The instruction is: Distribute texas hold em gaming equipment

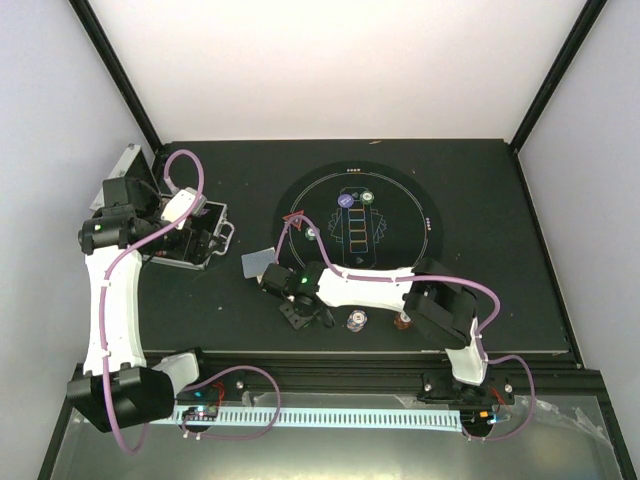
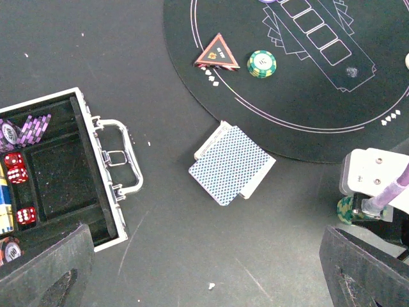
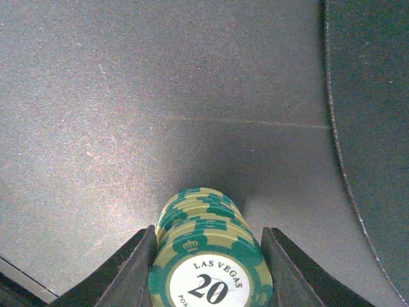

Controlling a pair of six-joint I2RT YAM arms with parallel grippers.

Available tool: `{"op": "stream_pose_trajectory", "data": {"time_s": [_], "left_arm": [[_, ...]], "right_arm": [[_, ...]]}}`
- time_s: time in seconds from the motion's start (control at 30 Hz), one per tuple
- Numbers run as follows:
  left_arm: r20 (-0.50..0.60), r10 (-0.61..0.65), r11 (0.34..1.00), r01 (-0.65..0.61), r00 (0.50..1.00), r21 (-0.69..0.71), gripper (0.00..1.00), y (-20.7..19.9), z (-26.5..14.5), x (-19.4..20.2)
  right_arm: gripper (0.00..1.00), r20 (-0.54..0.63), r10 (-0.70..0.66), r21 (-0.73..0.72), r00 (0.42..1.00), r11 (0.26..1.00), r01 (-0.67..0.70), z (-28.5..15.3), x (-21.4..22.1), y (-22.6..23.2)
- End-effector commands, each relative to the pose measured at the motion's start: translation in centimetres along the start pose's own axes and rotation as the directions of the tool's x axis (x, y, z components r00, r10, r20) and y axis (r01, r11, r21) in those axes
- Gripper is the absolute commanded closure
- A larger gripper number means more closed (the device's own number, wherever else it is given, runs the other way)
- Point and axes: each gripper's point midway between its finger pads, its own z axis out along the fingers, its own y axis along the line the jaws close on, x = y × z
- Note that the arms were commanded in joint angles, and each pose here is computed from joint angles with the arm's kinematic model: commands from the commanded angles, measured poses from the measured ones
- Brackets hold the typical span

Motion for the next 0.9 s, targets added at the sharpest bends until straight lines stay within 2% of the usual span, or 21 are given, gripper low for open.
{"op": "stream_pose_trajectory", "data": {"time_s": [0.0,0.33,0.57,0.87], "left_arm": [[0.001,0.009,1.0,-0.009,1.0,-0.001,0.01,0.2,0.0,-0.1],[0.003,0.014,1.0,-0.014,1.0,0.0,0.01,0.3,0.0,-0.2],[0.008,0.016,1.0,-0.016,1.0,0.003,0.01,0.2,0.0,-0.3],[0.003,0.014,1.0,-0.014,1.0,0.008,0.01,0.1,0.0,-0.3]], "right_arm": [[0.72,0.067,0.019,-0.008,0.998,1.0,-0.018,-2.7,-1.5,0.2],[0.74,0.112,0.066,0.014,0.992,0.998,-0.068,-5.6,-2.4,-2.5],[0.74,0.126,0.168,0.036,0.978,0.984,-0.174,-6.3,-1.5,-8.1],[0.75,0.087,0.29,0.109,0.953,0.948,-0.299,-3.3,2.1,-15.9]]}}
